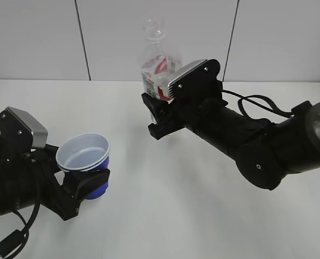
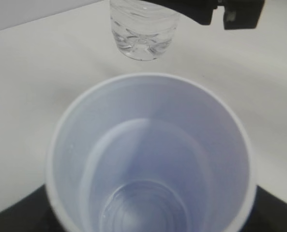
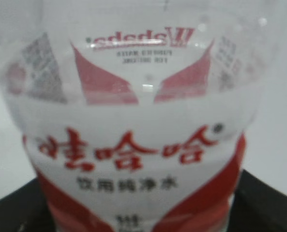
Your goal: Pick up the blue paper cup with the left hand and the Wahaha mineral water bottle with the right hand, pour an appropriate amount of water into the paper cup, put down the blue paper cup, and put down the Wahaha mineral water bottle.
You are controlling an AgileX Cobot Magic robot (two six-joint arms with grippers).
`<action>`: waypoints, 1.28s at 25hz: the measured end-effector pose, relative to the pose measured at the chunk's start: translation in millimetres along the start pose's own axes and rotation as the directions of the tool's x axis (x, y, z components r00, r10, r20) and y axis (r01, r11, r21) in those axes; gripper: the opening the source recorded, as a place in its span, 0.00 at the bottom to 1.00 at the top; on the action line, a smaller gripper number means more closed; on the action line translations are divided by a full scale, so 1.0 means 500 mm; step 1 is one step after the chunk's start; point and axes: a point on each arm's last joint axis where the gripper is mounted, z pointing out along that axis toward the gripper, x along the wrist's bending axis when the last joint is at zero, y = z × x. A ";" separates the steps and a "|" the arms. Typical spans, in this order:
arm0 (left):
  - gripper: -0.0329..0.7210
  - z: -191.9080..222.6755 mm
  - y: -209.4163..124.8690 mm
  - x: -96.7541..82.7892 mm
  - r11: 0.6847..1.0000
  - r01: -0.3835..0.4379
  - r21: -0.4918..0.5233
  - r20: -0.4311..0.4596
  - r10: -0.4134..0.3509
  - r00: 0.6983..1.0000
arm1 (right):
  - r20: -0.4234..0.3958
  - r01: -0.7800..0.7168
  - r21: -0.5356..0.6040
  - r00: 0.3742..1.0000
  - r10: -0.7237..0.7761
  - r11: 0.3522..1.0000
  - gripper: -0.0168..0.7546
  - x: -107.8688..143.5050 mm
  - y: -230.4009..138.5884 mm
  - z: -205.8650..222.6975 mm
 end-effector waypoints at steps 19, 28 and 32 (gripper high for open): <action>0.73 0.000 -0.003 -0.010 1.000 -0.026 0.014 0.056 0.025 0.998 | -0.163 0.590 -0.049 0.792 -0.589 0.806 0.67 0.031 -0.010 -0.006; 0.73 0.000 -0.003 -0.013 0.999 -0.041 0.017 0.072 0.040 0.997 | -0.120 0.763 -0.038 0.638 -0.761 0.646 0.67 0.021 -0.011 -0.005; 0.73 0.000 -0.004 -0.014 0.999 -0.044 0.018 0.075 0.042 0.996 | -0.111 0.804 -0.034 0.587 -0.802 0.593 0.67 0.018 -0.012 -0.005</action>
